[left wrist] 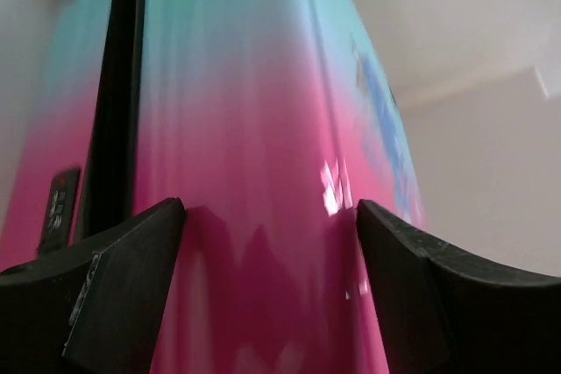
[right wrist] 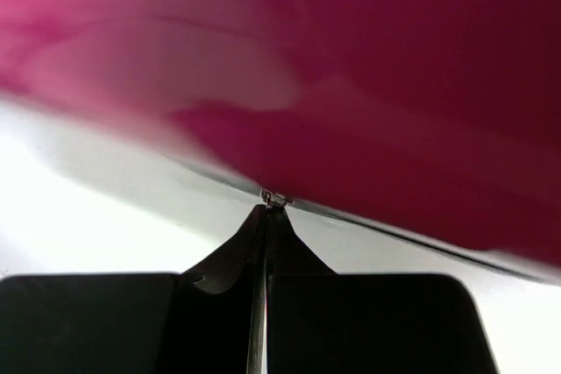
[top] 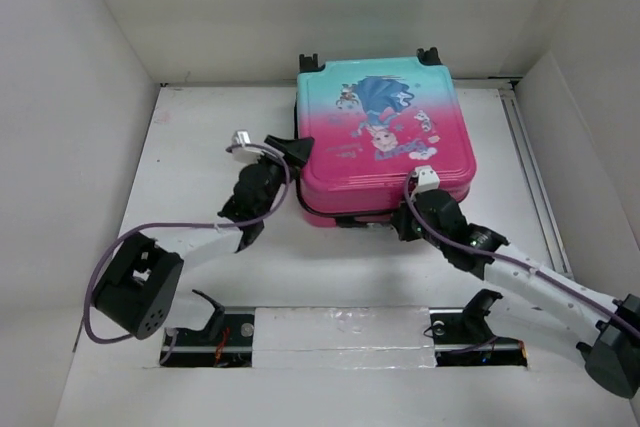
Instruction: Pack the luggage
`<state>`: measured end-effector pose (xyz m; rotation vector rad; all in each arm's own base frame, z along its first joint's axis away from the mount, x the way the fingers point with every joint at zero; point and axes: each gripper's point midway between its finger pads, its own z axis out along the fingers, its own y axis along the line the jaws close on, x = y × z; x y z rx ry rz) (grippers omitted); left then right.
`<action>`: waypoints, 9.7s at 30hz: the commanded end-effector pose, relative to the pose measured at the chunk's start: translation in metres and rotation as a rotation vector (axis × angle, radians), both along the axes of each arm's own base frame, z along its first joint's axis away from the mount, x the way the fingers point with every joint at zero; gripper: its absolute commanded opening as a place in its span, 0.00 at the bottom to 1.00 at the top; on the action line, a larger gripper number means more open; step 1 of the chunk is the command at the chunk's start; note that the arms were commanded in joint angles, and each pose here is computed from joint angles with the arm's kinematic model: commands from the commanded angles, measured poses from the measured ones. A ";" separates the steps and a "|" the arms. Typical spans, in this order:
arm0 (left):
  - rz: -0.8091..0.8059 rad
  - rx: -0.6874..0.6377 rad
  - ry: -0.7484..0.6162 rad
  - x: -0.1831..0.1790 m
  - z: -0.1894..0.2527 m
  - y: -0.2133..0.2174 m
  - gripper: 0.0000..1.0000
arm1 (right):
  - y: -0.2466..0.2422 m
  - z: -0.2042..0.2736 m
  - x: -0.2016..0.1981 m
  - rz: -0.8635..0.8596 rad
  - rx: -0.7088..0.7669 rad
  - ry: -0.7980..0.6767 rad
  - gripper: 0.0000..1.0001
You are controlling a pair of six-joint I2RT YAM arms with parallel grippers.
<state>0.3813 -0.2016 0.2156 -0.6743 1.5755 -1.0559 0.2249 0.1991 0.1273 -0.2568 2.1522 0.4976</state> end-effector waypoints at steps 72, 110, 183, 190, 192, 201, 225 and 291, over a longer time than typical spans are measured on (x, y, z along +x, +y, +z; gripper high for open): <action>-0.414 -0.176 -0.231 0.222 0.070 -0.007 0.00 | 0.068 -0.004 -0.021 0.281 0.220 0.071 0.00; -0.564 -0.063 -0.152 0.263 0.027 -0.078 0.91 | 0.054 -0.017 -0.088 0.310 0.271 0.215 0.00; 0.306 0.127 0.087 0.107 0.011 0.215 0.00 | 0.095 0.023 -0.077 0.518 0.296 0.190 0.00; 0.189 0.015 0.024 0.069 0.012 0.180 0.00 | 0.118 0.019 -0.104 0.553 0.274 0.175 0.00; 0.170 0.015 0.008 0.057 0.017 0.175 0.00 | 0.105 0.023 -0.066 0.472 0.267 0.143 0.00; 0.175 0.028 -0.005 -0.009 0.006 0.165 0.00 | 0.018 0.138 0.092 0.266 0.366 -0.097 0.00; 0.203 0.002 -0.123 -0.022 0.060 0.163 0.00 | -0.064 0.063 0.099 -0.156 0.313 -0.070 0.43; 0.357 -0.307 -0.131 -0.003 0.035 0.184 0.74 | -0.019 0.014 0.065 0.127 0.538 0.008 0.52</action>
